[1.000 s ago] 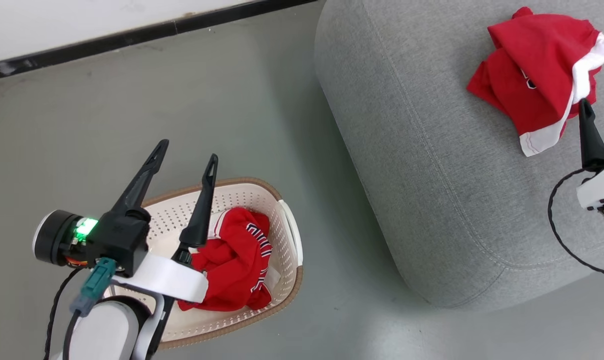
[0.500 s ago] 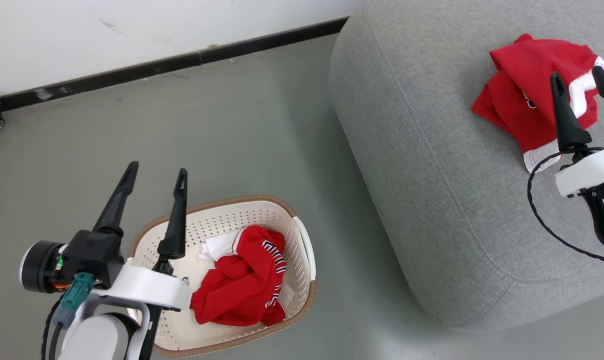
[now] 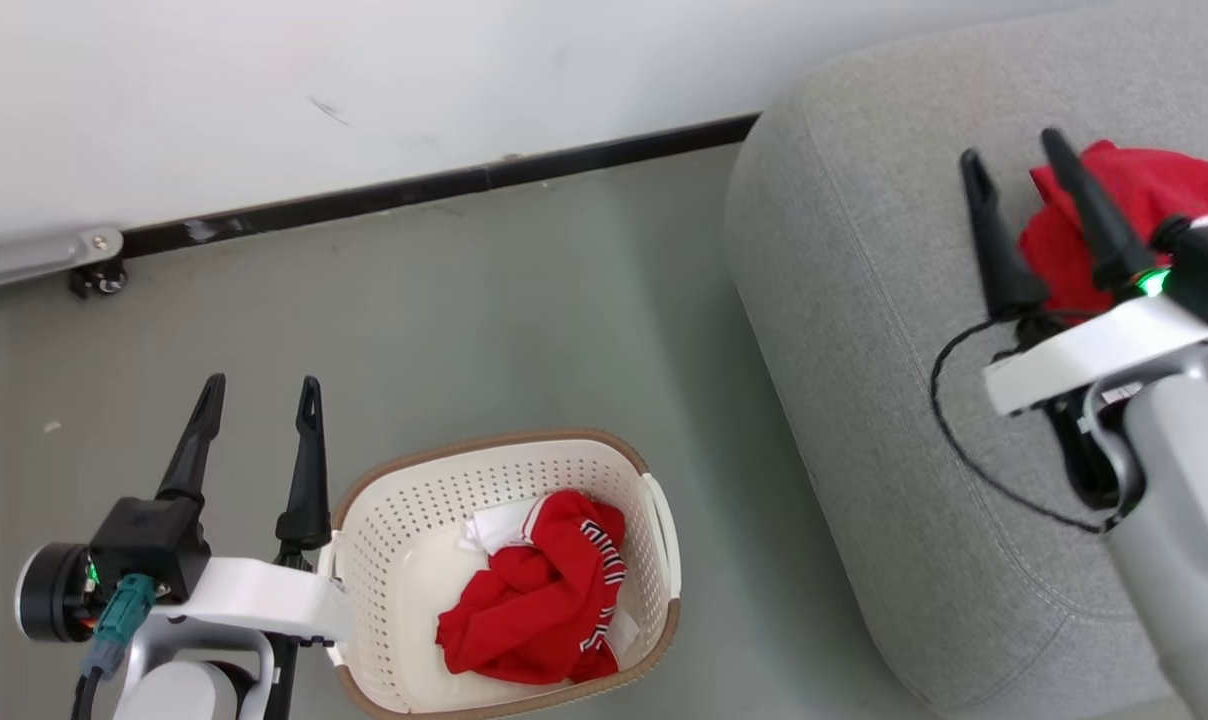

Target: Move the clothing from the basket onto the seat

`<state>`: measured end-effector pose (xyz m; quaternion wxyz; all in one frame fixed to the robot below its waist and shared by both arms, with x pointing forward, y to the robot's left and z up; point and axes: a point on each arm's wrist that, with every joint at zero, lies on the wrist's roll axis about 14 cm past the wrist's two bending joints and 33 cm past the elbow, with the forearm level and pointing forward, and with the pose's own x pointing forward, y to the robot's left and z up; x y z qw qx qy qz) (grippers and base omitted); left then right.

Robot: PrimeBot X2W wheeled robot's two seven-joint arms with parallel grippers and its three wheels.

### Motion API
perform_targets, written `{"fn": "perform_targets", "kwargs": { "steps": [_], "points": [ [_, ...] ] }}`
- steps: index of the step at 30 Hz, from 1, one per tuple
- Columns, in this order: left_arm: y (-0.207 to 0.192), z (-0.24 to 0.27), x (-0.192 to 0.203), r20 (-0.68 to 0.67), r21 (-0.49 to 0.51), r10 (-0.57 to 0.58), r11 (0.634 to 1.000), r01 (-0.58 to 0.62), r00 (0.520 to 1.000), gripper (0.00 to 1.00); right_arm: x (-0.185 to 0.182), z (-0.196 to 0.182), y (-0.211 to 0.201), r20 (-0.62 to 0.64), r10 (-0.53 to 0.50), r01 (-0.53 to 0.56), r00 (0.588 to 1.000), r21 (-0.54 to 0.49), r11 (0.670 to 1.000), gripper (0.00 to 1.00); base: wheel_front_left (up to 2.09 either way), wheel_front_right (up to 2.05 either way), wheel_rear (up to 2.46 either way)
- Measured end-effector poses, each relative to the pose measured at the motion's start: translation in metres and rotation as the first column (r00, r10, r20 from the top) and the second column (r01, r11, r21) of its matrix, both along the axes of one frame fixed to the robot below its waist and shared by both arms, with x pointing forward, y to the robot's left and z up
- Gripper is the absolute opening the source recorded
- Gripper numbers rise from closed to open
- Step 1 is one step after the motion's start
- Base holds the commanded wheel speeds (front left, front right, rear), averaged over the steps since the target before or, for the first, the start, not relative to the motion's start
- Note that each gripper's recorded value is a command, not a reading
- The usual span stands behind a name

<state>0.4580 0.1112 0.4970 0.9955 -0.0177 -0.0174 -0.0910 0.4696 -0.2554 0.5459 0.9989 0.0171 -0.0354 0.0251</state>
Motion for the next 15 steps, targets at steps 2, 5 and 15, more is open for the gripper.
{"fn": "perform_targets", "kwargs": {
  "steps": [2, 5, 15],
  "points": [
    [0.005, 0.001, -0.004, -0.001, -0.006, 0.023, 1.0, -0.023, 1.0, 1.0, -0.003, -0.002, 0.014, 0.002, 0.026, -0.026, 1.0, 0.013, 1.0, 1.0, 0.0, 0.0, 0.0],
    [0.016, 0.001, -0.012, -0.004, -0.004, 0.056, 0.998, -0.056, 0.998, 1.0, -0.008, -0.007, 0.034, 0.001, 0.058, -0.058, 0.998, 0.047, 0.997, 1.0, 0.0, 0.0, 0.0],
    [0.034, 0.001, -0.038, -0.022, -0.018, 0.122, 0.992, -0.122, 0.992, 1.0, -0.037, -0.027, 0.065, -0.022, 0.083, -0.08, 0.996, 0.122, 0.989, 1.0, 0.0, 0.0, 0.0]
  ]
}}
